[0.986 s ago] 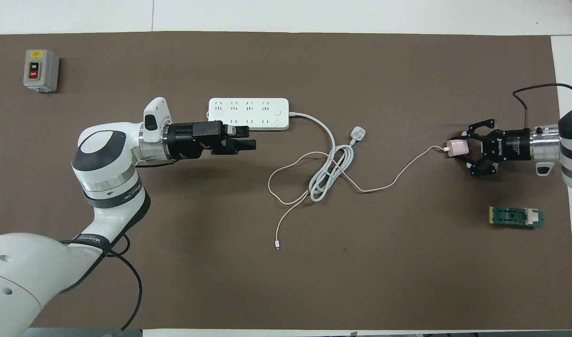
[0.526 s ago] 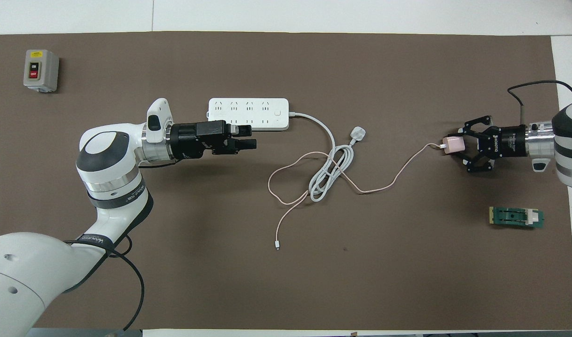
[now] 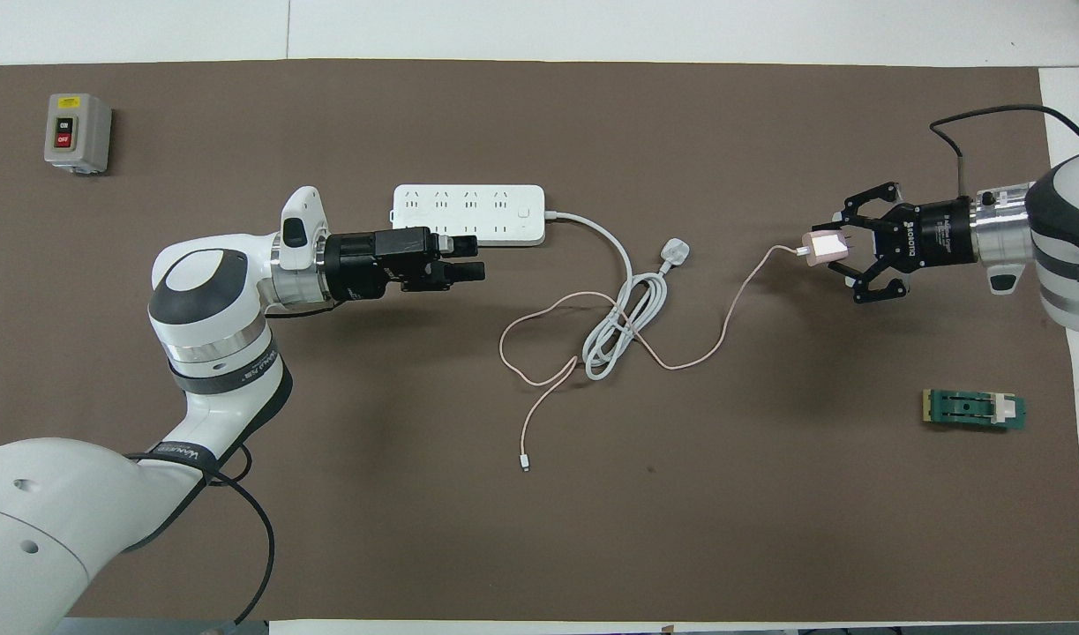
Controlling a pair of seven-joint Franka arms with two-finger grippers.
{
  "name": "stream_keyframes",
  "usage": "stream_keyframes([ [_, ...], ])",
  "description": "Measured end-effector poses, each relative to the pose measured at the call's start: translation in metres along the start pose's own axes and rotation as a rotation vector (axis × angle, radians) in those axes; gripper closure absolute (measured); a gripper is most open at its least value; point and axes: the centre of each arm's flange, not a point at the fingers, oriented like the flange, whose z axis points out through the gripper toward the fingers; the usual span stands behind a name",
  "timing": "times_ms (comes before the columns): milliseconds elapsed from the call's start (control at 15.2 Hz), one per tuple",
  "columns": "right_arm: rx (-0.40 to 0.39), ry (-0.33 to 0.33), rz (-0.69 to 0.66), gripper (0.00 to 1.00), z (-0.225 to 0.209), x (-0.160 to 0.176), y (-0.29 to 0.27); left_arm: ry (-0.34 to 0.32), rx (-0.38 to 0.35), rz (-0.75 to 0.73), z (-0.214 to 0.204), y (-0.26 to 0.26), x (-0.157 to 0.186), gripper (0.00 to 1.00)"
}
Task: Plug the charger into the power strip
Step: 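Carry the pink charger with the right gripper toward the power strip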
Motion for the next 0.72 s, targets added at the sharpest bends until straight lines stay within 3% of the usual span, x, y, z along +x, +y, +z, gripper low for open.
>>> stream_keyframes([
  [329, -0.016, 0.022, 0.089, 0.47, 0.03, -0.125, -0.035, 0.0, 0.001, -0.003, 0.0, -0.001, -0.001, 0.0],
  [723, 0.037, 0.068, 0.155, 0.47, 0.086, -0.213, -0.057, -0.001, 0.001, -0.003, 0.0, -0.001, -0.001, 0.0],
])
